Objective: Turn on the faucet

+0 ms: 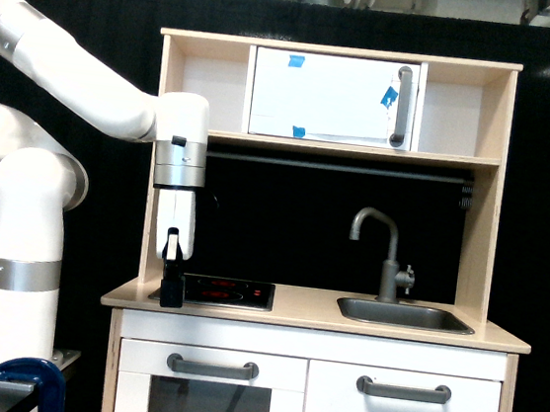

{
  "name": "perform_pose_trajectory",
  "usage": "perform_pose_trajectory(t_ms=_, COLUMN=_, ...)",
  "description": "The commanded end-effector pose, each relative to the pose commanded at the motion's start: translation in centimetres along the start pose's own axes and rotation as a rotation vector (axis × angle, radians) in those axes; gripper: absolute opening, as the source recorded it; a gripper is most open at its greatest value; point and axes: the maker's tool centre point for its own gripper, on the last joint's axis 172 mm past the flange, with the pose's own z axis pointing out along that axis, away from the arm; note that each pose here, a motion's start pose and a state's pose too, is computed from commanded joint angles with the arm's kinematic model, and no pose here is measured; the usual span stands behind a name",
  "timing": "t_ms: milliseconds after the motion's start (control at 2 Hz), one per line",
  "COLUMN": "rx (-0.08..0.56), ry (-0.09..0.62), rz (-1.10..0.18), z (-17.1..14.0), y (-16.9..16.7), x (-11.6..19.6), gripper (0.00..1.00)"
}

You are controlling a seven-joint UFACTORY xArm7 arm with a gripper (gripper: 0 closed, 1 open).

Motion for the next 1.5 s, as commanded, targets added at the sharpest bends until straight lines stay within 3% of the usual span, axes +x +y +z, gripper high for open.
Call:
perform_pose_trajectory(t_ms=500, rx=0.045, ry=0.047, rz=-0.288, z=-0.5, y=-0.4, x=4.3, gripper=1.00)
perform_pose_trajectory(t_ms=1000, rx=0.173, ry=0.196, rz=-0.577, z=-2.1, y=-2.6, x=7.9, gripper=1.00)
perform_pose_trajectory(t_ms=1500, rx=0.356, ry=0.451, rz=-0.805, z=-4.5, y=-5.9, x=13.7, gripper=1.00)
